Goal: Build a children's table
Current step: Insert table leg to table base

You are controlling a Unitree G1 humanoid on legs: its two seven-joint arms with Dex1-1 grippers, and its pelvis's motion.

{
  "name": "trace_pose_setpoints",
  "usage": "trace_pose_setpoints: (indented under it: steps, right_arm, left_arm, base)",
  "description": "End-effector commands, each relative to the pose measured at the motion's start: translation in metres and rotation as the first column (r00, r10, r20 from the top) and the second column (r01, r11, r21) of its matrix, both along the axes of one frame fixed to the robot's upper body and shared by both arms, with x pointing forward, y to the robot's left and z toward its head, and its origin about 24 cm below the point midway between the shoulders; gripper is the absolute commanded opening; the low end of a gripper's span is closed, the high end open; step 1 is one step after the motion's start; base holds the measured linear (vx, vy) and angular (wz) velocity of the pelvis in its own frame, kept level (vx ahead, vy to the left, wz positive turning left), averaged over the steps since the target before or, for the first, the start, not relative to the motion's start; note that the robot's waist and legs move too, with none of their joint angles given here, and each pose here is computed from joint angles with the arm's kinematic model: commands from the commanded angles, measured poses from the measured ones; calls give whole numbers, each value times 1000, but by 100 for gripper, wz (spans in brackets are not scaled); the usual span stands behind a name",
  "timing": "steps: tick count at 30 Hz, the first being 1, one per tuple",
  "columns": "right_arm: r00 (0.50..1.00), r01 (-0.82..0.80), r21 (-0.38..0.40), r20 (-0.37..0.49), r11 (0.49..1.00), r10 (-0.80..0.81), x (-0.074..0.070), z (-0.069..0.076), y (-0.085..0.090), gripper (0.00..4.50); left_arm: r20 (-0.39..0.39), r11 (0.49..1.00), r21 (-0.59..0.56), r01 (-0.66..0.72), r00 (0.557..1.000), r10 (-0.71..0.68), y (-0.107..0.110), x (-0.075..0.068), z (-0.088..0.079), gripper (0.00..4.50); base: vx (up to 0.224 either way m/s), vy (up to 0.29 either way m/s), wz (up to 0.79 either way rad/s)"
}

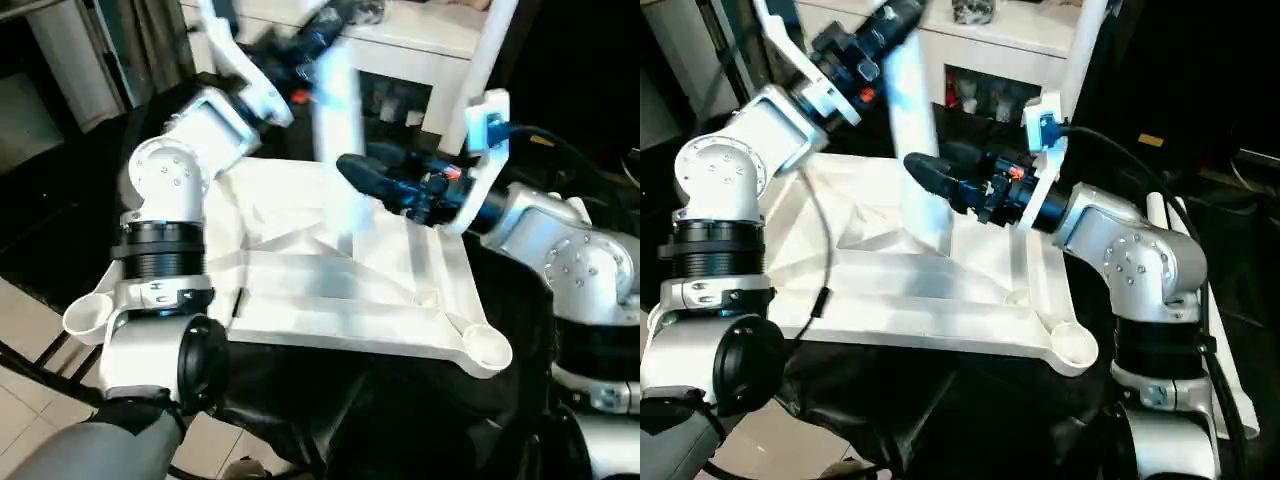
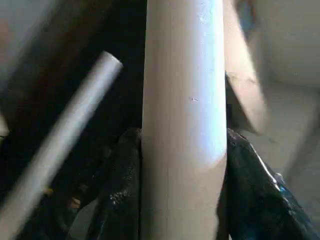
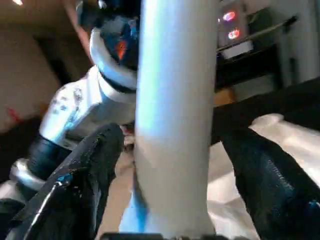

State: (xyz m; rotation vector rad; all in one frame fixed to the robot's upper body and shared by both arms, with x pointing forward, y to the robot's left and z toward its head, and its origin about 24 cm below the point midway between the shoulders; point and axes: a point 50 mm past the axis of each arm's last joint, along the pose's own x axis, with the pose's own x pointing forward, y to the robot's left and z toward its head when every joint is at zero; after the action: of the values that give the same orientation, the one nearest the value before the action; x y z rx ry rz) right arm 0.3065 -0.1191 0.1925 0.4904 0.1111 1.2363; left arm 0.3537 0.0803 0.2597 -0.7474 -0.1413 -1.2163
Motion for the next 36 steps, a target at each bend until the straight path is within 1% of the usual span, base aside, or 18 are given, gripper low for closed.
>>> trace_pose_setpoints:
  steps: [1,4,5,13,15,18,19,20,23,24,27,29,30,31,32,33,34,36]
  right_arm:
    - [999,-53,37,-6,998,53,-1,6,0,367]
    - [994,-106,-22,-14,994,106,-3,2,8,367]
    - [993,-117,-56,-14,992,116,-3,0,11,367]
    - [981,-193,-48,-26,980,192,-6,4,14,367]
    - [979,-205,-46,-31,978,204,-6,3,14,338]
    - [974,-224,-41,-39,974,222,-7,1,15,318]
    - [973,-227,-39,-41,973,226,-8,1,15,294]
    - [973,-229,-39,-42,973,227,-8,1,16,294]
    - [973,-229,-44,-43,972,227,-8,0,16,273]
    - [973,-229,-49,-44,972,227,-8,0,16,251]
    - [974,-223,-58,-43,973,220,-8,-1,17,237]
    - [975,-220,-66,-40,973,218,-8,-2,17,214]
    - [979,-205,-103,-13,973,204,-9,-2,17,208]
    - [983,-175,-161,28,971,181,-10,-3,17,206]
    - [983,-173,-164,28,971,180,-10,-3,17,206]
    - [985,-163,-179,25,970,170,-10,-5,18,234]
    - [987,-152,-189,20,970,159,-9,-5,18,250]
    - [992,-112,-234,30,966,122,-8,-7,19,264]
  left_arm:
    - [29,998,12,69,997,-69,-5,-6,3,180]
    - [23,994,17,106,994,-107,-11,-8,1,180]
    - [23,993,18,121,992,-121,-13,-9,1,180]
    - [51,972,3,234,971,-234,-18,-18,4,180]
    - [56,971,5,240,969,-240,-18,-20,3,180]
    - [56,969,5,247,967,-247,-18,-21,3,180]
    - [57,968,7,252,966,-251,-18,-21,2,180]
    - [59,967,10,254,965,-254,-18,-22,2,180]
    - [62,966,16,258,964,-259,-19,-23,1,180]
    - [62,965,19,260,963,-261,-19,-23,1,180]
    - [64,965,22,260,963,-261,-19,-23,0,180]
    - [69,965,32,259,963,-261,-19,-24,0,180]
    - [73,967,49,250,965,-253,-19,-24,-1,180]
    - [80,968,69,240,966,-245,-19,-24,-2,180]
    - [80,969,70,238,967,-244,-19,-24,-2,180]
    - [80,970,77,232,968,-238,-19,-24,-3,180]
    - [81,971,86,224,970,-231,-19,-24,-4,180]
    - [88,972,108,208,972,-217,-19,-24,-6,180]
  base:
    - [0,0,0]
    - [0,0,0]
    - [0,0,0]
    - [0,0,0]
    - [0,0,0]
    - [0,0,0]
    - [0,0,0]
    - [0,0,0]
    - [0,0,0]
    - [0,0,0]
    - [0,0,0]
    - [0,0,0]
    - [0,0,0]
    - [0,0,0]
    - [0,0,0]
    - [0,0,0]
    - [0,0,0]
    - [0,0,0]
